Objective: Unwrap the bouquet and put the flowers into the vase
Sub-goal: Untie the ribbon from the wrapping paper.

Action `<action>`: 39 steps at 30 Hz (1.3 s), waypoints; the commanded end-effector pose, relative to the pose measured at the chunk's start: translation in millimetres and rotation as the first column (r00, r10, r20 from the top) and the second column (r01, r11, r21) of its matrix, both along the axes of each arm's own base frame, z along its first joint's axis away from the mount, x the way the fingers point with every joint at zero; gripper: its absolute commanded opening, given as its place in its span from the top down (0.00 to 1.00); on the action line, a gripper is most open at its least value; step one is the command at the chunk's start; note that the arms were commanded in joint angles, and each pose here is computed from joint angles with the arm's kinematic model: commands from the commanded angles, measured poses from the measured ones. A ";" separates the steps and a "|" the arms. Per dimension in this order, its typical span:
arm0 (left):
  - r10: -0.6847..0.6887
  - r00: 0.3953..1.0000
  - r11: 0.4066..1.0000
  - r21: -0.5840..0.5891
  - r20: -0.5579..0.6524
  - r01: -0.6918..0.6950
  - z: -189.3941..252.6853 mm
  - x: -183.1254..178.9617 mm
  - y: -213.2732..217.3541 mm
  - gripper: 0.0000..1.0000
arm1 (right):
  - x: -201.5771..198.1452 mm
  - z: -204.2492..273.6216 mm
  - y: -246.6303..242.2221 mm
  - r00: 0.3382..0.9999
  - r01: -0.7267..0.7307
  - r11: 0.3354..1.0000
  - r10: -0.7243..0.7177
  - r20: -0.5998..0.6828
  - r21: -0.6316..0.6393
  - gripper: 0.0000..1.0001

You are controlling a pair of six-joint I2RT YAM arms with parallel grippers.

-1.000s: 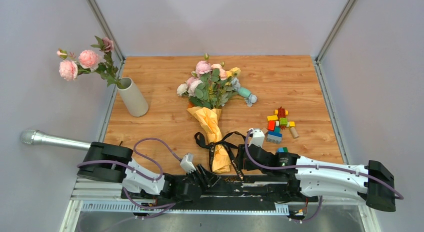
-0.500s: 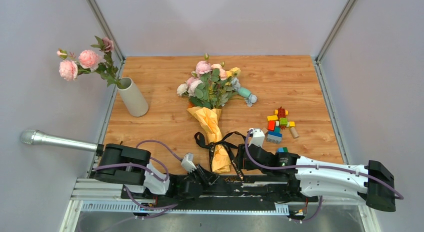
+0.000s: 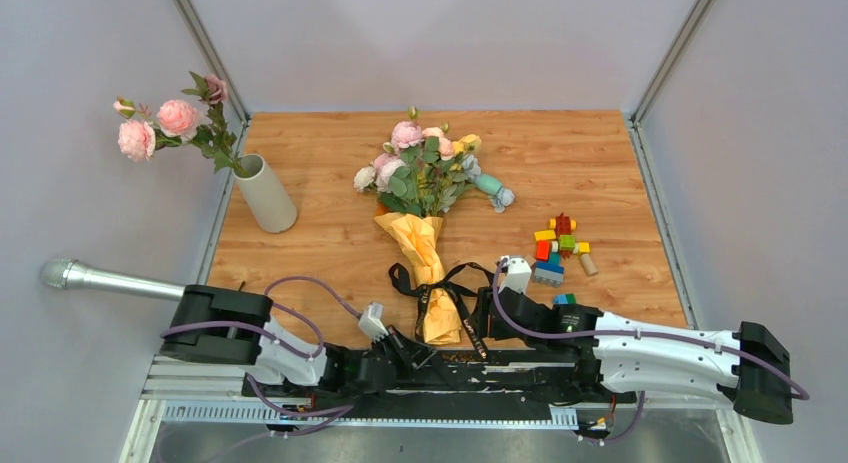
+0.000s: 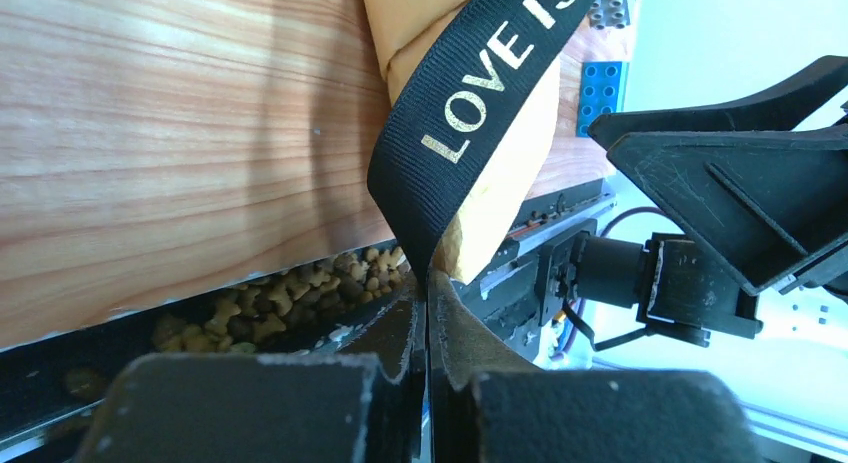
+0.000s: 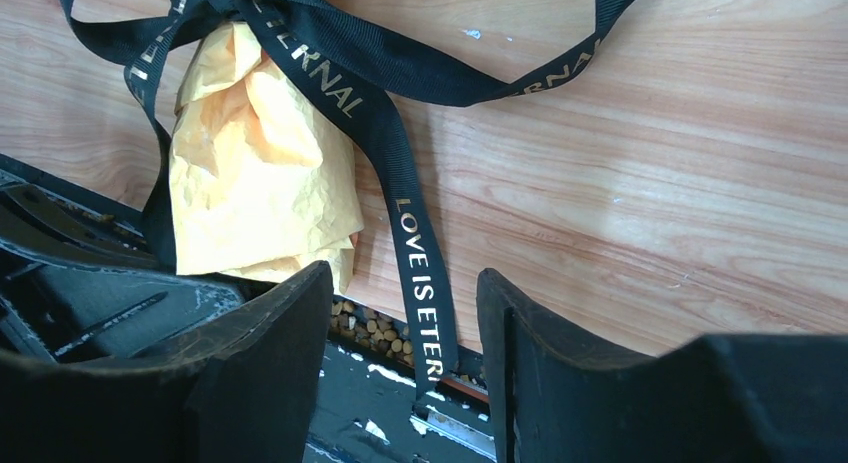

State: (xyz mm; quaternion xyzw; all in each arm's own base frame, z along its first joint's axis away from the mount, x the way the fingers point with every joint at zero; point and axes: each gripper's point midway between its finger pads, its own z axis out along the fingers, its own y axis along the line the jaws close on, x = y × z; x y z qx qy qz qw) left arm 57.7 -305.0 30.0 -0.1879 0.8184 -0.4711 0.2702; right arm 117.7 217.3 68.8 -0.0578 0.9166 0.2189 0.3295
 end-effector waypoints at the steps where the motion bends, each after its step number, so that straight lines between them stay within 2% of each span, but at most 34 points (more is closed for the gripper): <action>1: 0.022 0.998 0.997 0.075 0.064 -0.027 -8.6 13.5 26.5 1.00 | 3.3 6.1 -2.7 1.000 0.008 1.000 -0.008 0.030 0.003 0.44; 7: -0.095 0.989 0.990 0.115 0.111 0.083 8.4 19.7 18.0 1.00 | 7.4 17.0 5.9 0.994 -0.062 0.998 0.061 0.091 0.002 0.45; 8: -0.108 0.987 0.982 0.169 0.122 0.087 2.9 23.3 23.8 1.00 | 9.6 19.5 7.4 0.992 -0.066 0.998 0.065 0.108 0.005 0.45; 9: -0.113 0.985 0.983 0.162 0.133 0.091 11.3 25.4 22.0 1.00 | 13.3 21.4 7.1 0.990 -0.059 0.998 0.058 0.127 0.002 0.45; 10: -0.137 0.981 0.968 0.228 0.134 0.104 3.5 28.8 29.8 1.00 | 16.8 23.4 7.7 0.988 -0.056 0.998 0.055 0.147 0.000 0.45; 11: -0.144 0.979 0.970 0.218 0.145 0.111 12.4 31.1 28.0 1.00 | 19.9 24.9 8.0 0.985 -0.056 0.998 0.056 0.164 -0.004 0.46; 14: -0.199 0.967 0.942 0.302 0.158 0.144 13.0 42.0 38.7 1.00 | 29.2 28.3 11.9 0.982 -0.068 0.998 0.065 0.179 0.008 0.48; 19: -0.245 0.947 0.912 0.382 0.207 0.152 31.7 59.3 48.3 1.00 | 39.1 30.4 27.2 0.978 -0.163 0.977 0.142 0.155 0.135 0.53; 26: -0.344 0.917 0.881 0.406 0.203 0.241 36.7 58.3 42.0 1.00 | 42.7 28.8 37.6 0.955 -0.279 0.935 0.245 0.168 0.219 0.55; 30: -0.377 0.904 0.858 0.442 0.200 0.261 36.0 58.4 39.8 1.00 | 48.9 24.4 35.2 0.955 -0.282 0.923 0.245 0.166 0.261 0.57; 39: -0.388 0.901 0.851 0.451 0.194 0.269 32.4 59.3 36.7 1.00 | 53.2 14.5 45.5 0.948 -0.313 0.893 0.275 0.158 0.325 0.60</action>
